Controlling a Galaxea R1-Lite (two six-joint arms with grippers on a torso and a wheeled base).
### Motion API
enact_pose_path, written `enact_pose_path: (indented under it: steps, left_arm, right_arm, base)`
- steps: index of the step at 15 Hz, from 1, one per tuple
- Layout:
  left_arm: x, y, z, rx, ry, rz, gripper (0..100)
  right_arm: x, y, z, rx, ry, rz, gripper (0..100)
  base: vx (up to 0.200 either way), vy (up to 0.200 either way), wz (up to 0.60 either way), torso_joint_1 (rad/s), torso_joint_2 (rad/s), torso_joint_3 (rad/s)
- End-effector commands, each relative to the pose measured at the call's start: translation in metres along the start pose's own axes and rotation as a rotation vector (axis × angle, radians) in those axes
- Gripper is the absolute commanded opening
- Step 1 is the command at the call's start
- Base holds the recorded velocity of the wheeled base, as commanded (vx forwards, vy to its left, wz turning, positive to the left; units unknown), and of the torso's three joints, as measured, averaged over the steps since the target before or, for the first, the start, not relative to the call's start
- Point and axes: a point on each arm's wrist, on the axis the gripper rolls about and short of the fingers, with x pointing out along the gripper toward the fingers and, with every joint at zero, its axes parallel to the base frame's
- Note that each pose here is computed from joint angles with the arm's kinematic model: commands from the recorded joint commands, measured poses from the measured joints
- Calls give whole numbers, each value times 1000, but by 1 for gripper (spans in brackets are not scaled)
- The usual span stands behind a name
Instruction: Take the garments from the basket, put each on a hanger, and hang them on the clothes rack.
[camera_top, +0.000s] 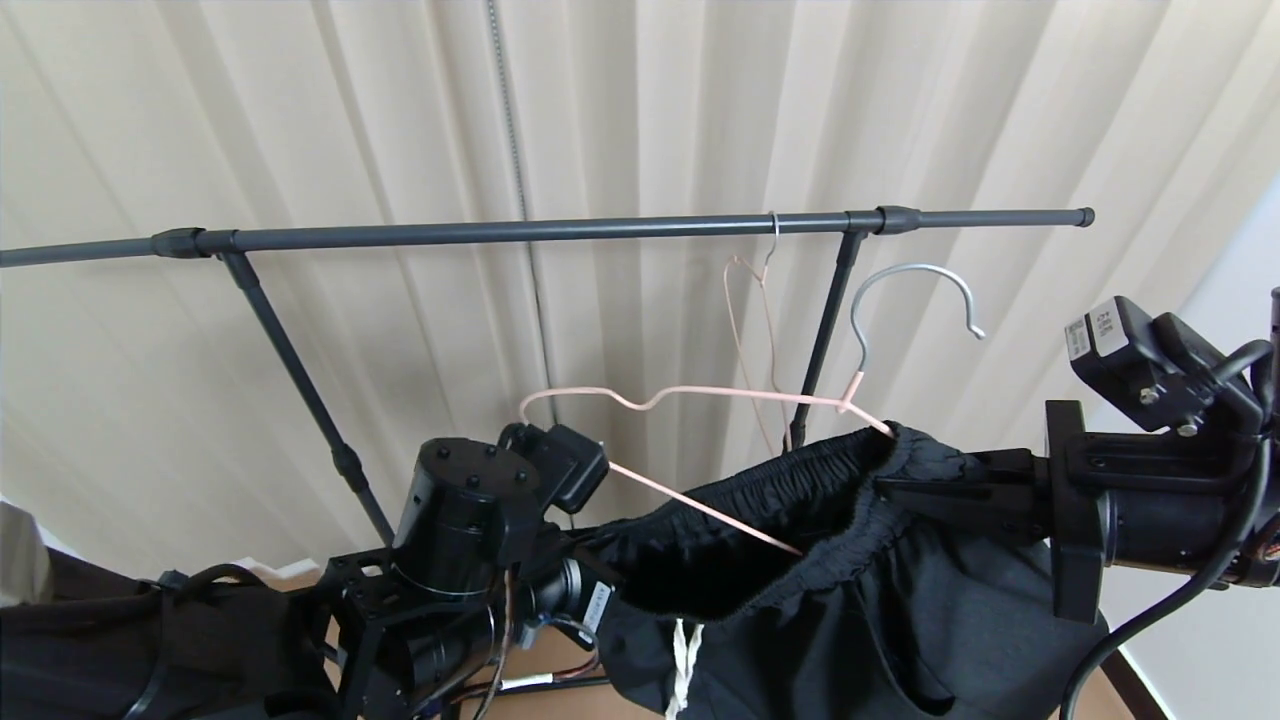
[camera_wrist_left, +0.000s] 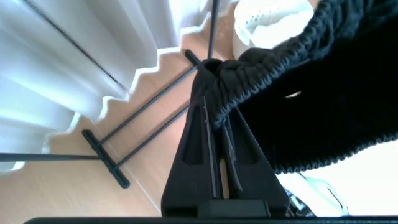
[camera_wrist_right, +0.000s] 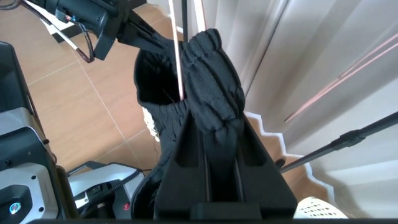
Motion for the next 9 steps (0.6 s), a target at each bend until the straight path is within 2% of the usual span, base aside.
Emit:
enact_pose_path:
  steps: [1,5,9]
  left_arm:
    - [-2,11,0,-20,-7,33,0]
    - [-5,33,8,-63,-40,96,0]
    - [-9,45,10,-85,-54,132,0]
  right_arm:
    - [1,0,0,1,2,0,0]
    - [2,-1,-3,8,13,0,0]
    - [2,-9,-8,25,29,-25,0]
  base:
    - [0,0,0,0,0,0]
    - [0,0,0,0,0,0]
    - [0,0,0,0,0,0]
